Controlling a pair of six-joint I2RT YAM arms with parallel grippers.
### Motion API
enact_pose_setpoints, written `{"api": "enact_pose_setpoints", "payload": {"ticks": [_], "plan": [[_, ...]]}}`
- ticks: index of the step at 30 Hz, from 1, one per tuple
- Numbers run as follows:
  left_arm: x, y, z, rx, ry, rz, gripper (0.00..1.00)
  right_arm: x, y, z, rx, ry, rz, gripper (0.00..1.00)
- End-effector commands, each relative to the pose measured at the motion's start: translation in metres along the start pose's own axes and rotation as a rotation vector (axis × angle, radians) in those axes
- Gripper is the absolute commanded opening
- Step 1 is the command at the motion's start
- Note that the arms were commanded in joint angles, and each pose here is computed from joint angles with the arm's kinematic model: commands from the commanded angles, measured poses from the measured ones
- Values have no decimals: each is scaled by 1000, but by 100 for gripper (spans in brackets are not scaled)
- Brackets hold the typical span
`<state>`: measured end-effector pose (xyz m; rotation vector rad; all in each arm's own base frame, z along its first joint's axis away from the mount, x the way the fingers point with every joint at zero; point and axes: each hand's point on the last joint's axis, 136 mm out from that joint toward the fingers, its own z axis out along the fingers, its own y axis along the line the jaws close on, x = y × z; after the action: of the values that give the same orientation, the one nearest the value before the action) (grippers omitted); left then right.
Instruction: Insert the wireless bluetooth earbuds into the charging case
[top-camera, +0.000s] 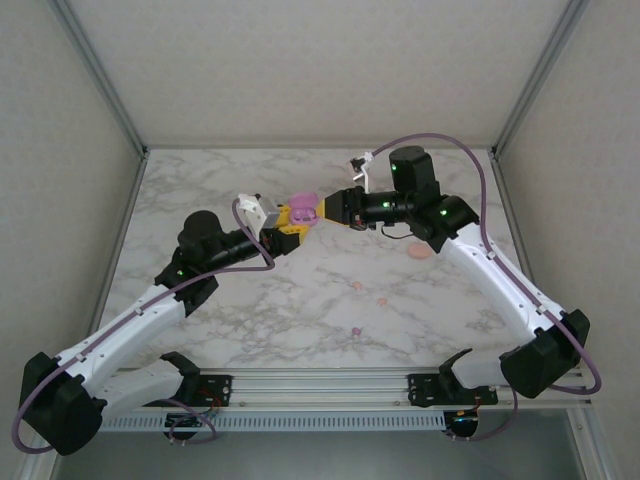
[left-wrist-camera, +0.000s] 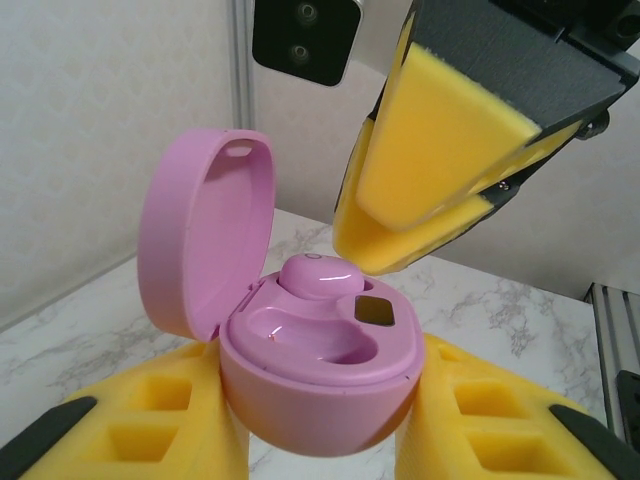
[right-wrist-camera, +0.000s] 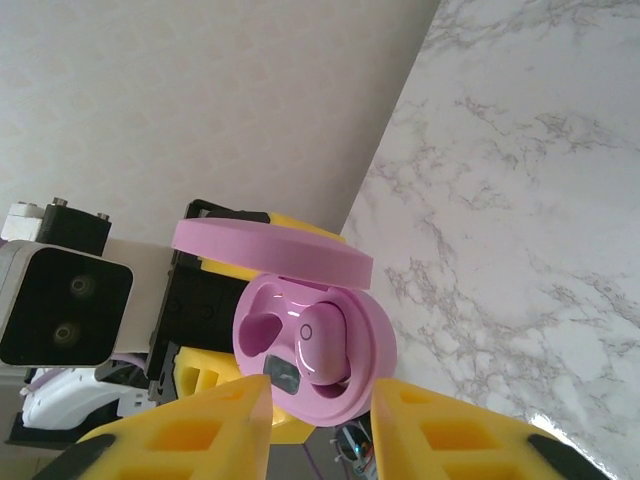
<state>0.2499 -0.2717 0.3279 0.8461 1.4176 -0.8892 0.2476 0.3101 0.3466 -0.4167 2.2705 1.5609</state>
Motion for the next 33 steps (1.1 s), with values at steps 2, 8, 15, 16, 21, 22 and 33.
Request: {"api": "enact_pose_setpoints", "payload": {"ticks": [2, 8, 15, 16, 21, 22, 33], "plan": [[-18, -3, 1, 8, -40, 24, 15, -5, 13, 4, -34, 8, -29, 29], [-11, 19, -6, -137, -23, 12, 14, 4, -3, -26, 138, -67, -61, 31], [-3, 28, -19, -224, -39, 1, 14, 63, -100, -69, 552, -120, 137, 36], [-3, 29, -21, -232, -42, -2, 14, 77, -117, -70, 598, -92, 191, 36], [-4, 26, -28, -238, -46, -5, 14, 154, -182, -51, 694, 77, 436, 37], [-5, 25, -29, -237, -48, -4, 15, 167, -191, -47, 706, 100, 458, 37], [-6, 20, -34, -226, -42, 0, 15, 223, -234, -4, 673, 220, 529, 42]]}}
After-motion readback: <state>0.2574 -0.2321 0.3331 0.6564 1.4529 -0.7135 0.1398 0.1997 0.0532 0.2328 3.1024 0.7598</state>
